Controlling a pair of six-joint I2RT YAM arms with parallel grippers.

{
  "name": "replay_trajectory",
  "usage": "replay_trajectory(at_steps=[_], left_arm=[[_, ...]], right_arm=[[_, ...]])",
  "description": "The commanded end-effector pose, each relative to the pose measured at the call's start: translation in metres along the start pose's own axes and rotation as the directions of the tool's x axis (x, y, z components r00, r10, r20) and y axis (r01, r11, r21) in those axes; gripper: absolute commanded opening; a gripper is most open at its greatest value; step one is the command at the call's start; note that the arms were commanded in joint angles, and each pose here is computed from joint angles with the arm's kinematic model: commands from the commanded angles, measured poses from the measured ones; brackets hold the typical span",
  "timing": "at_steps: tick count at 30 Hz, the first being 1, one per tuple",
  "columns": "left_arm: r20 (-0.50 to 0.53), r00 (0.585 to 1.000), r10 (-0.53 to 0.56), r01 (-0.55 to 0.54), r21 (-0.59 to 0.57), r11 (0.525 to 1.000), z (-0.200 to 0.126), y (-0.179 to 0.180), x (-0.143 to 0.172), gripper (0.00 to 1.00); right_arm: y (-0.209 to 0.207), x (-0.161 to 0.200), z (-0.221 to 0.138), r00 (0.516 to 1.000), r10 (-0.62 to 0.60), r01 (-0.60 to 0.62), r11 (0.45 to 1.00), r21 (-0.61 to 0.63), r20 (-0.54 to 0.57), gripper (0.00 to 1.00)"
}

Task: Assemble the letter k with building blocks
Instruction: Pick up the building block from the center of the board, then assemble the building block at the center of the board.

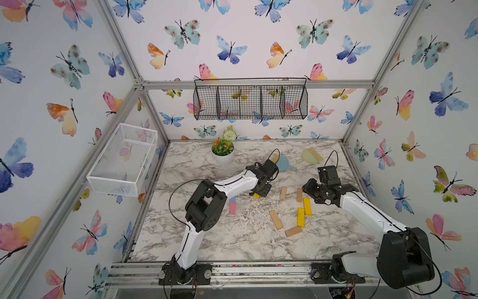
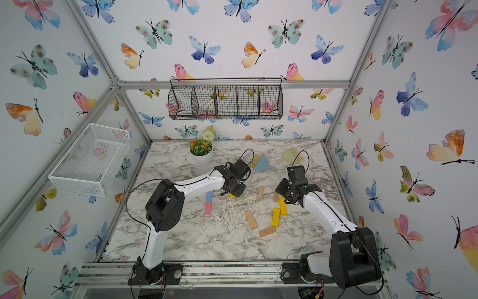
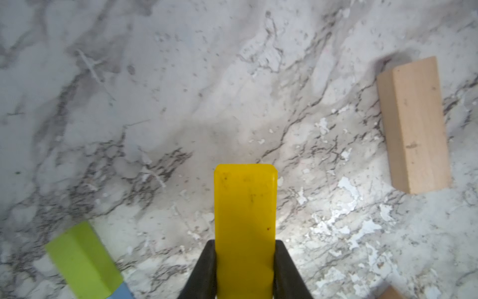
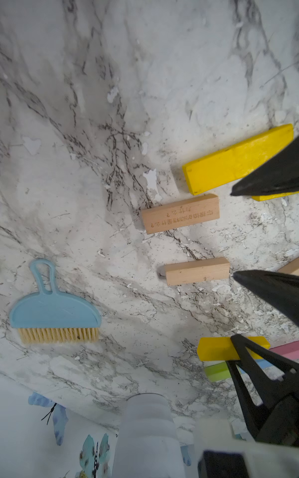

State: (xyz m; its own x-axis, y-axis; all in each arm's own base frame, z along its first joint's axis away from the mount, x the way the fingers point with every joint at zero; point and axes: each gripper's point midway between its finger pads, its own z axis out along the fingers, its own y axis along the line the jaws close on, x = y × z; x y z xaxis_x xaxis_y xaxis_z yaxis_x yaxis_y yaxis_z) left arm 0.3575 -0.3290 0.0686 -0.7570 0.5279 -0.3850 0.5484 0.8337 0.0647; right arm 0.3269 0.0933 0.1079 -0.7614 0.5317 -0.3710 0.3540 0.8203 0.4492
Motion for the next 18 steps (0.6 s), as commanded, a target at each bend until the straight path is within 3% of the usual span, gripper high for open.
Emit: replay_trajectory(at_steps=[1, 4, 12, 18], left_arm=[[0.042, 0.998, 0.041, -0.046, 0.106, 0.993, -0.019, 0.0, -0.004, 0.27], [0.082, 0.996, 0.03, -0.042, 0.15, 0.988, -0.033, 0.008, -0.008, 0.29], [0.086, 0.996, 0.03, -0.045, 0.178, 0.983, -0.028, 0.039, -0.003, 0.32], [0.079, 0.995, 0.055, -0.065, 0.124, 0.99, -0.022, 0.057, 0.0, 0.32]], right_arm=[[-0.004, 0.006, 0.007, 1.0, -0.01, 0.01, 1.0, 0.003, -0.024, 0.49], [-0.003, 0.007, 0.008, 0.999, -0.01, 0.01, 1.0, -0.005, -0.031, 0.48], [-0.002, 0.006, 0.007, 1.0, -0.017, 0.016, 1.0, -0.005, -0.026, 0.48], [-0.002, 0.008, 0.01, 0.999, -0.012, 0.011, 1.0, -0.013, -0.035, 0.48]])
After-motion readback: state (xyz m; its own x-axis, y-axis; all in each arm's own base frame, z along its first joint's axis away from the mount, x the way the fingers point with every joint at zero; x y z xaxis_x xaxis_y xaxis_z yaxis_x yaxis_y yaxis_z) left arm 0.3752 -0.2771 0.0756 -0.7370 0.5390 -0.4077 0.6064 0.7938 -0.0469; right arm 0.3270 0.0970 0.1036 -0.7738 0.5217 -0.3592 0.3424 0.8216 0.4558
